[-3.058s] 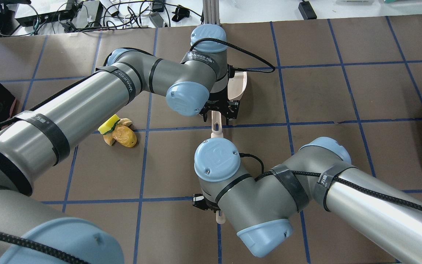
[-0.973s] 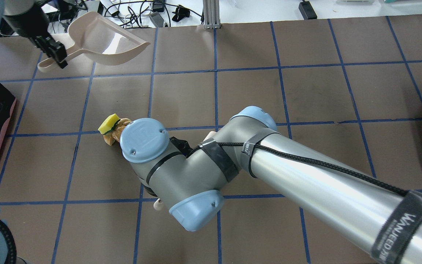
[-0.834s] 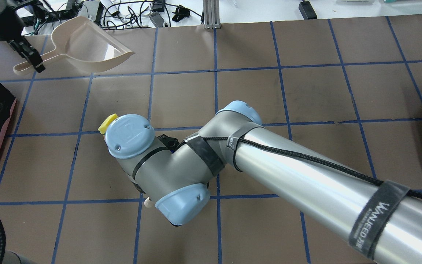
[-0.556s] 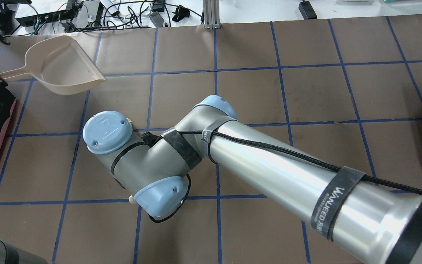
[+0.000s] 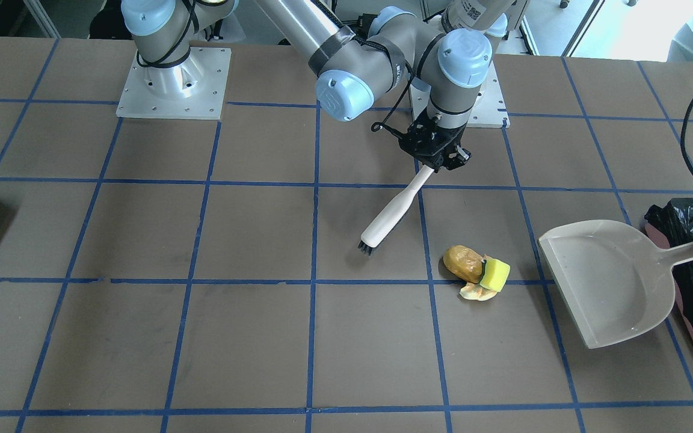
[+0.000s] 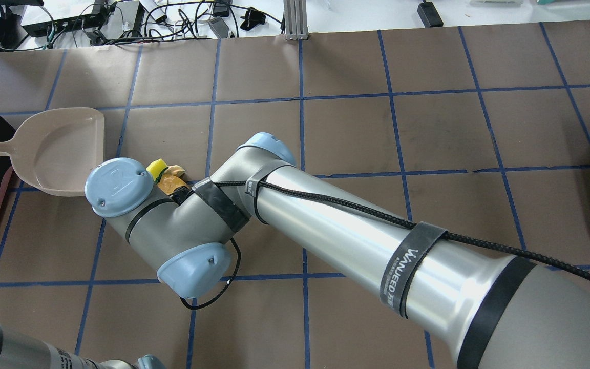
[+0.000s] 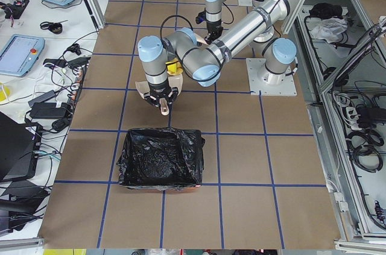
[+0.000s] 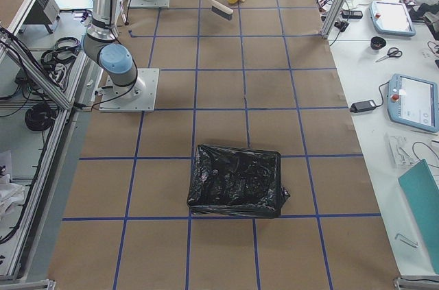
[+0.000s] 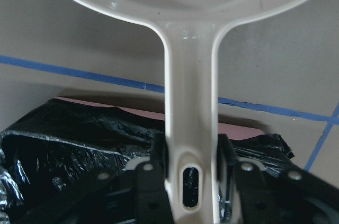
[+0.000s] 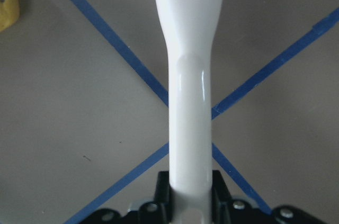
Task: Sweep and dump trash in nearest bin
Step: 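Place the dustpan beside the trash with the left gripper while the right brings the brush, then sweep the yellow sponge and tan trash into the dustpan with the right gripper's brush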
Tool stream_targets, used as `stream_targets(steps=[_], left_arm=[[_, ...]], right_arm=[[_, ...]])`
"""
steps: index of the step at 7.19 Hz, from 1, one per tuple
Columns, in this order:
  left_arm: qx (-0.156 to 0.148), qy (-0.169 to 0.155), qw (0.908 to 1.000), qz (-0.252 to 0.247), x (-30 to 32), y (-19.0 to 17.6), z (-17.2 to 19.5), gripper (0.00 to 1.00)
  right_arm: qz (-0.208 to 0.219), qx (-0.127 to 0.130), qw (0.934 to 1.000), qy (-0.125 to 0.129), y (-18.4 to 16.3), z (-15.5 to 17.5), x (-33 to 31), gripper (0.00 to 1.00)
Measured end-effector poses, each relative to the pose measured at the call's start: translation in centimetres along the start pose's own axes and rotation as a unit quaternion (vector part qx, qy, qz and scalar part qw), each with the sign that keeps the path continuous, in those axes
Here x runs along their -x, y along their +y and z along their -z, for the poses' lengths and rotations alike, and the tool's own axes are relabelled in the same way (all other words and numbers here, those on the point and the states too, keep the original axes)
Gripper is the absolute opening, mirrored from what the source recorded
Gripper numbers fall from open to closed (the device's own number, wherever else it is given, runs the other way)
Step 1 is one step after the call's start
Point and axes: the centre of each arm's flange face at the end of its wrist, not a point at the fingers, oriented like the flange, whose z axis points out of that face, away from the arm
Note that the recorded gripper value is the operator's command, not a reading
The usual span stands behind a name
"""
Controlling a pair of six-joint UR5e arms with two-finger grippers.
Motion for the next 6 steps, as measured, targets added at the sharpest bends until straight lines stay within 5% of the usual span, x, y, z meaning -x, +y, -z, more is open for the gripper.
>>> stream_targets(steps=[2, 6], left_arm=[[0.005, -0.009, 0.9974, -0.071, 0.3, -0.4, -3.7, 0.0], [-0.018, -0.02, 0.9947, -0.099, 1.1, -1.5, -6.6, 0.0]], right_arm=[[0.018, 0.015, 0.9997, -0.009, 1.3, -0.8, 1.8, 0.0], [0.036, 0.032, 0.9983, -0.031, 4.1, -2.8, 7.2, 0.0]])
